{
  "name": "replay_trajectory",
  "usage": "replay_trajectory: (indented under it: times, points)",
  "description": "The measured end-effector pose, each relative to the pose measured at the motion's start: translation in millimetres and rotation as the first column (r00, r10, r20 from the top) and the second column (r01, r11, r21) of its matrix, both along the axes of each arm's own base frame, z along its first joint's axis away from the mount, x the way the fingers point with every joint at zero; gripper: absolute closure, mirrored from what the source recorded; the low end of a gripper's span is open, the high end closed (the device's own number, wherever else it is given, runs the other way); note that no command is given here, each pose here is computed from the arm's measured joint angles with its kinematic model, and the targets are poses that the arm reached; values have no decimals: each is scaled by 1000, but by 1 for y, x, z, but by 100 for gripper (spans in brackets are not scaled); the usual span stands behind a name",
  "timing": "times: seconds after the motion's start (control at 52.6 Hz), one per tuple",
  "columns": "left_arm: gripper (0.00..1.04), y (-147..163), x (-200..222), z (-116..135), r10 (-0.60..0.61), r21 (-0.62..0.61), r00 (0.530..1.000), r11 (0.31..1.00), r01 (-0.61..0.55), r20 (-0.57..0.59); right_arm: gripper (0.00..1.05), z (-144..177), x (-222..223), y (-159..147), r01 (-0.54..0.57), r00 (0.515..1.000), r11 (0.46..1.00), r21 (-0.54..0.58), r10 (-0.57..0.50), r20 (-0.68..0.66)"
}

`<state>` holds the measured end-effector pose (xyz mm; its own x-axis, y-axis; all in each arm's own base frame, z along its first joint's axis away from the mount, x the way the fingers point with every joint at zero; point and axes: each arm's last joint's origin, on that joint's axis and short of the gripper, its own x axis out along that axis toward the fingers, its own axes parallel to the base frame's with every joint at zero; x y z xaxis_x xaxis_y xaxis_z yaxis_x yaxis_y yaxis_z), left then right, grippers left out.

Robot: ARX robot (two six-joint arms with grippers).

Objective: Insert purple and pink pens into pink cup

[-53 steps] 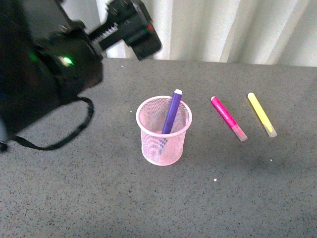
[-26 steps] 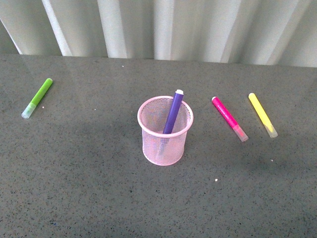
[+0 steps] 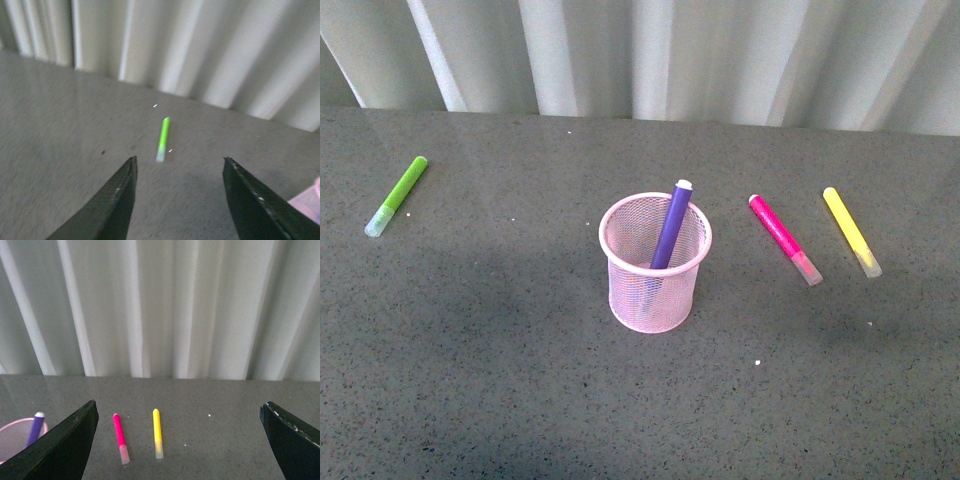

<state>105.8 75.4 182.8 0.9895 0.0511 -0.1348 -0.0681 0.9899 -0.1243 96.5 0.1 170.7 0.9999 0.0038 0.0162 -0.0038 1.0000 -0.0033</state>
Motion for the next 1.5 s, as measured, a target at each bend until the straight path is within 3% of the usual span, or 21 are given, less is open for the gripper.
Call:
replay_trajectory:
  times: [0.133,0.19,0.228,0.285,0.361,0.475,0.665,0.703,1.045,1.121,1.197,1.5]
  points:
    - [74,-13,0,-26,91,-21,991,995,-94,-102,7,0,0,0,5,1000,1000,0,-5,2]
    - [89,-39,-7,-4,-60,115,993,992,48,105,7,-1,1,0,-8,1000,1000,0,8,-12]
    - [97,-44,-9,4,-76,139,986,989,56,148,7,-1,0,0,-4,1000,1000,0,4,-6]
    - [86,-47,-5,1,-206,-95,978,975,202,-31,7,0,0,0,5,1000,1000,1,-5,-1]
    - [68,-47,11,6,-288,-261,952,932,253,-107,7,0,0,0,4,1000,1000,0,-4,0]
    - [43,-50,22,19,-320,-272,946,916,294,-56,7,0,0,0,3,1000,1000,0,-3,0]
    - [9,-60,17,3,-383,-276,919,897,345,-95,7,0,0,0,3,1000,1000,0,-3,0]
    - [5,-60,15,-2,-391,-280,915,894,350,-105,7,0,0,0,3,1000,1000,0,-3,0]
    - [7,-80,-3,-29,-447,-267,886,875,404,-123,7,0,0,0,3,1000,1000,0,-3,0]
    - [22,-79,-6,-28,-236,-31,971,971,237,33,7,0,0,0,3,1000,1000,0,-3,0]
    - [36,-76,-9,-17,-97,67,984,994,88,152,7,0,0,0,4,1000,1000,0,-4,0]
    - [86,-75,-9,-17,-65,117,989,992,50,132,7,0,0,0,3,1000,1000,0,-3,0]
